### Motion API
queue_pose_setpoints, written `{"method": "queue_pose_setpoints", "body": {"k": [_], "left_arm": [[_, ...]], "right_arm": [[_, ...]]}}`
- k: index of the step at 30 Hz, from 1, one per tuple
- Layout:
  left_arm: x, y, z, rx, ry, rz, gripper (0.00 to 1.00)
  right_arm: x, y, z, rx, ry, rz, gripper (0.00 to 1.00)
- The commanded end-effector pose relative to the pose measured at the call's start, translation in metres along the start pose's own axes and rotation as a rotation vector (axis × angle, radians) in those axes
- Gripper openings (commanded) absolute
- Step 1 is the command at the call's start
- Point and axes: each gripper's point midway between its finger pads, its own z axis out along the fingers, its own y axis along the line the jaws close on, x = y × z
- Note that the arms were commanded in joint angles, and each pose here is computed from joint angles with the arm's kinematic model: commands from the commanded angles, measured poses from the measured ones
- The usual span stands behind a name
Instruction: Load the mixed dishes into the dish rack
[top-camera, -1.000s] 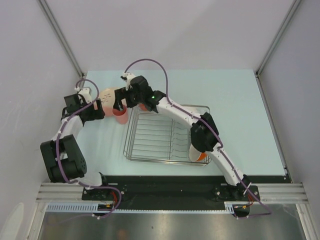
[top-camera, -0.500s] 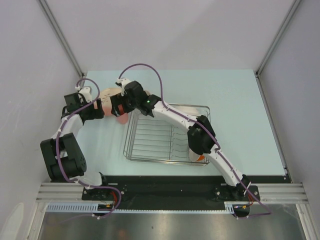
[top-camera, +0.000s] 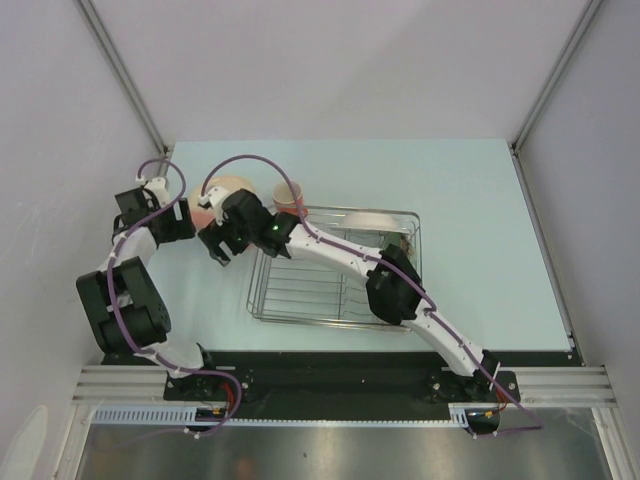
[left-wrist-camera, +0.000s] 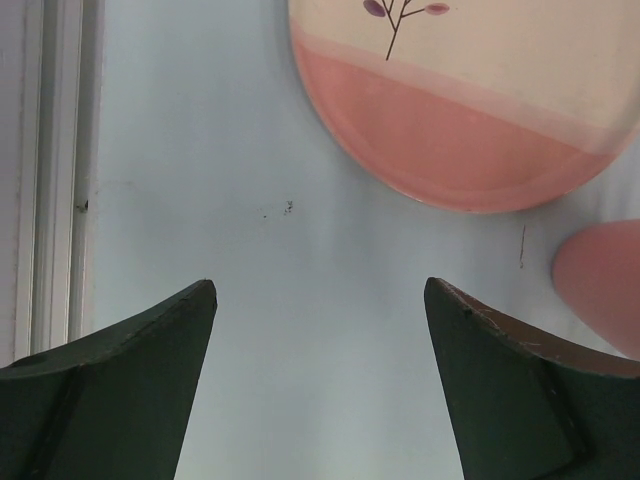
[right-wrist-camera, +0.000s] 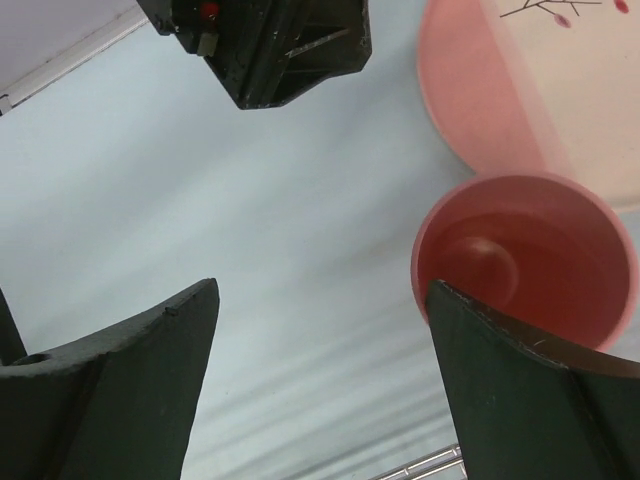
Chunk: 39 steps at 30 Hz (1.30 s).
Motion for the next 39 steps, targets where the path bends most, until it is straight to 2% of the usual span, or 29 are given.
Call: {"method": "queue_pose_setpoints", "body": {"k": [1, 10, 16, 17, 18, 19, 20, 22, 27, 29, 34, 35, 38, 39], "left_arm": [[-0.02, 0.008, -0.003, -0.01, -0.048, 0.007, 0.91], [-0.01, 0.003, -0.007, 0.016, -0.038, 0.0, 0.91], [-0.007, 0.004, -0.015, 0.013, -0.047, 0.009, 0.9], [-0.006, 0.004, -0.016, 0.013, -0.047, 0.012, 0.9], [-0.008, 0.004, -0.018, 0.014, -0.053, 0.013, 0.9], [-0.006, 0.003, -0.018, 0.014, -0.05, 0.015, 0.9], [-0.004, 0.002, -0.018, 0.018, -0.045, 0.013, 0.91], [-0.004, 0.0, -0.021, 0.028, -0.052, 0.015, 0.9], [-0.006, -0.01, -0.032, 0.063, -0.065, 0.012, 0.9], [-0.01, -0.012, -0.038, 0.063, -0.081, 0.016, 0.9], [-0.015, -0.013, -0.046, 0.057, -0.101, 0.029, 0.9], [-0.014, -0.013, -0.047, 0.058, -0.097, 0.029, 0.9], [-0.015, -0.013, -0.048, 0.058, -0.099, 0.029, 0.9], [-0.016, -0.014, -0.049, 0.058, -0.103, 0.031, 0.9]], "right_arm": [[-0.022, -0.015, -0.01, 0.046, -0.047, -0.037, 0.89], [0.011, -0.048, 0.013, 0.099, 0.006, -0.019, 0.73], [0.022, -0.058, 0.024, 0.097, 0.019, -0.009, 0.51], [0.022, -0.057, 0.024, 0.093, 0.021, -0.01, 0.4], [0.021, -0.055, 0.023, 0.084, 0.017, -0.01, 0.33], [0.019, -0.053, 0.022, 0.081, 0.015, -0.011, 0.17], [0.019, -0.051, 0.022, 0.075, 0.016, -0.013, 0.09], [0.006, -0.044, 0.015, 0.062, -0.006, -0.017, 0.0], [-0.033, -0.033, -0.02, -0.014, -0.051, 0.091, 0.0], [-0.028, -0.033, -0.031, -0.026, -0.009, 0.119, 0.0], [0.014, -0.039, -0.052, 0.01, 0.163, 0.171, 0.0], [0.039, -0.039, -0.053, 0.015, 0.226, 0.185, 0.0], [0.048, -0.03, -0.066, 0.004, 0.232, 0.2, 0.0], [0.073, -0.028, -0.067, 0.01, 0.282, 0.208, 0.0]]}}
